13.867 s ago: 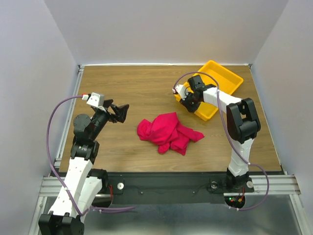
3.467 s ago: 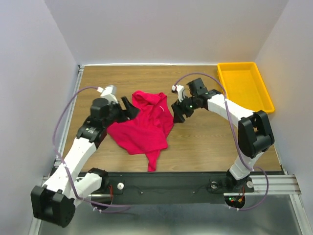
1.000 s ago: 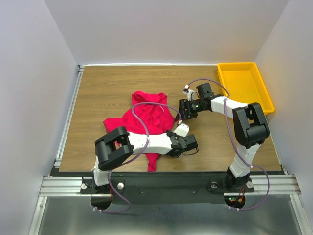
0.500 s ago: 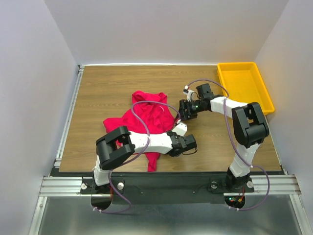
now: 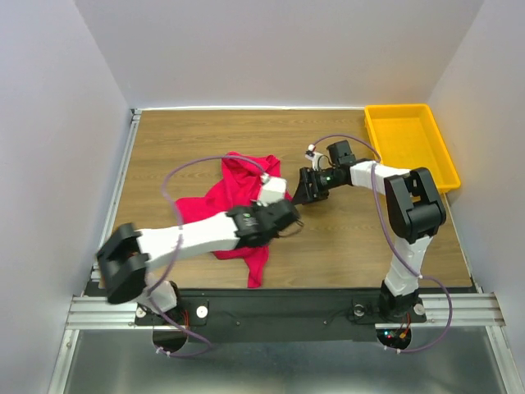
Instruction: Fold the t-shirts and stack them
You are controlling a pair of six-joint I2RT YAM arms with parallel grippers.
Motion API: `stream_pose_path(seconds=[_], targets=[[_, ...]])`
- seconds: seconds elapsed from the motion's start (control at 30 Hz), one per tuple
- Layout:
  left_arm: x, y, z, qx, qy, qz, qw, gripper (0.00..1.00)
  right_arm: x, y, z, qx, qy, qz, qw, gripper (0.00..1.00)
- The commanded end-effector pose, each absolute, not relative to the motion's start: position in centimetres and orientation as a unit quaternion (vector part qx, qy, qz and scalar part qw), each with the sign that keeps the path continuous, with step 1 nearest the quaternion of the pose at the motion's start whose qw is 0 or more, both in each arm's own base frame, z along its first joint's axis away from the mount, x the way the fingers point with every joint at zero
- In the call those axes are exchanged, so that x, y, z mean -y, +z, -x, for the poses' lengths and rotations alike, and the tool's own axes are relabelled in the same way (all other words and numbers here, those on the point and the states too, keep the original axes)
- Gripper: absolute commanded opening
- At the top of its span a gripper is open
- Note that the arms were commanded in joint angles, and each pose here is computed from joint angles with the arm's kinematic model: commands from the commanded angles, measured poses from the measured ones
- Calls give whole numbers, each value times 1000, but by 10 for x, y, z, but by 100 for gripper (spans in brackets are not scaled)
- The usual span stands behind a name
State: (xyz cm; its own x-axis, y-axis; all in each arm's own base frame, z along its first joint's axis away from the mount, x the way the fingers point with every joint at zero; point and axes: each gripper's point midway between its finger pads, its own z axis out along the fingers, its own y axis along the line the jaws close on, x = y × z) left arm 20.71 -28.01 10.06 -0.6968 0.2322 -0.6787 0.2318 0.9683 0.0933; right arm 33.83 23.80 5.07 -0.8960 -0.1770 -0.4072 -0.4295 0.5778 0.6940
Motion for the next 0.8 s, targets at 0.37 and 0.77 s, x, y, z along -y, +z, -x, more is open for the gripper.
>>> stream_pose_path(seconds=[0.37, 0.77], targets=[[177, 174, -268, -892, -141, 35, 428, 0, -275, 60, -364, -864, 446, 179, 150, 68], [52, 239, -317, -820, -84, 199, 530, 0, -257, 43, -363, -900, 364, 172, 169, 0]])
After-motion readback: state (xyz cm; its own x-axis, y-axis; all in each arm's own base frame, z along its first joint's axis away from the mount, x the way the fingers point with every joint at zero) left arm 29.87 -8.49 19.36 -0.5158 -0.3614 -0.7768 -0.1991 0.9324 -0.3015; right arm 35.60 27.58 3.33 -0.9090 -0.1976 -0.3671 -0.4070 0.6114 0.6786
